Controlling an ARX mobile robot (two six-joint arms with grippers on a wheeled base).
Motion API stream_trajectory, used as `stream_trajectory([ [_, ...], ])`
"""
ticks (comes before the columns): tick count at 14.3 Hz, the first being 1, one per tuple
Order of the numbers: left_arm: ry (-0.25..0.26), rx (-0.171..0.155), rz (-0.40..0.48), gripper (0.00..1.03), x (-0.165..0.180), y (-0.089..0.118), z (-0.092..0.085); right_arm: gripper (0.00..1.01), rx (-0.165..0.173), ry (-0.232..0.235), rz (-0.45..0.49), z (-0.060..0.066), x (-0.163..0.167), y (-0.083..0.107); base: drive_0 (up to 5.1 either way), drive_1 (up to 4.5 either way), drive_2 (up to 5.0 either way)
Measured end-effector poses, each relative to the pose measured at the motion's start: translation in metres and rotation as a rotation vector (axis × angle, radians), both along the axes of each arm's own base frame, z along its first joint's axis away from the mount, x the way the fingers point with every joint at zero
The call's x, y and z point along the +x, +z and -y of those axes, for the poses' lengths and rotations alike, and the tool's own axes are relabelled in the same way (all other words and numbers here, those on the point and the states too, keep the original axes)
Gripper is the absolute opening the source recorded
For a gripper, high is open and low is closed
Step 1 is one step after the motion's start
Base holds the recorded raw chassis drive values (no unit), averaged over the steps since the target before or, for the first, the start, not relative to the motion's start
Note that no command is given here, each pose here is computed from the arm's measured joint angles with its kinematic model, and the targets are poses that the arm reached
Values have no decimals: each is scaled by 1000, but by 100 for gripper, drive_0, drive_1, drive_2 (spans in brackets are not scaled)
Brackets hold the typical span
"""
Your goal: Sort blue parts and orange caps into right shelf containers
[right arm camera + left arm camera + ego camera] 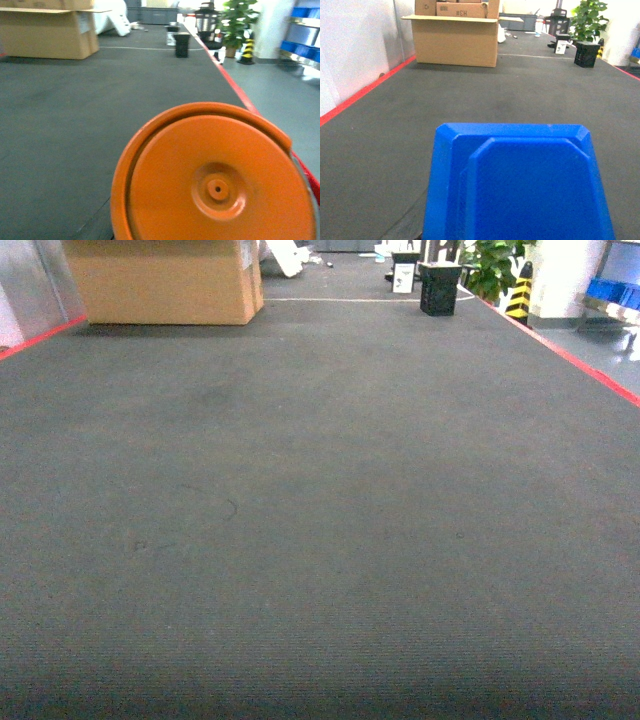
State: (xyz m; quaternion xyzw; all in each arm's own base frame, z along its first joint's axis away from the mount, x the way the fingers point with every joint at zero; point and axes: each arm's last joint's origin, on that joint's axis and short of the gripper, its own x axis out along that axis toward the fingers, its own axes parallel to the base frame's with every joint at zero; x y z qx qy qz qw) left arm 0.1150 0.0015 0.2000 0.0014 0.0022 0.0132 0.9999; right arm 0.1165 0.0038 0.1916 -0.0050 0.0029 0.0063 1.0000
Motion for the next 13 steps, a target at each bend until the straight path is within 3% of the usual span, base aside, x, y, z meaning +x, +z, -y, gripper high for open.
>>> stream_trajectory([
  [1, -17, 0, -1, 43, -1, -4, 1, 45, 2, -36, 0, 5, -1, -3, 0, 0, 0],
  [3, -30, 0, -4, 43, -4, -12, 2, 45, 3, -11, 0, 4, -4, -8, 0, 0, 0],
  [8, -27, 0, -37, 43, -15, -28, 2, 45, 3, -13, -16, 4, -11, -17, 0, 0, 0],
  [9, -24, 0, 3, 43, -17, -26, 1, 45, 3, -13, -31, 4, -17, -28, 0, 0, 0],
  [10, -24, 1, 9, 43, -18, -25, 1, 45, 4, -10, 18, 4, -19, -24, 0, 0, 0],
  [13, -26, 0, -11, 43, -17, -35, 2, 45, 4, -13, 15, 4, -19, -24, 0, 0, 0],
])
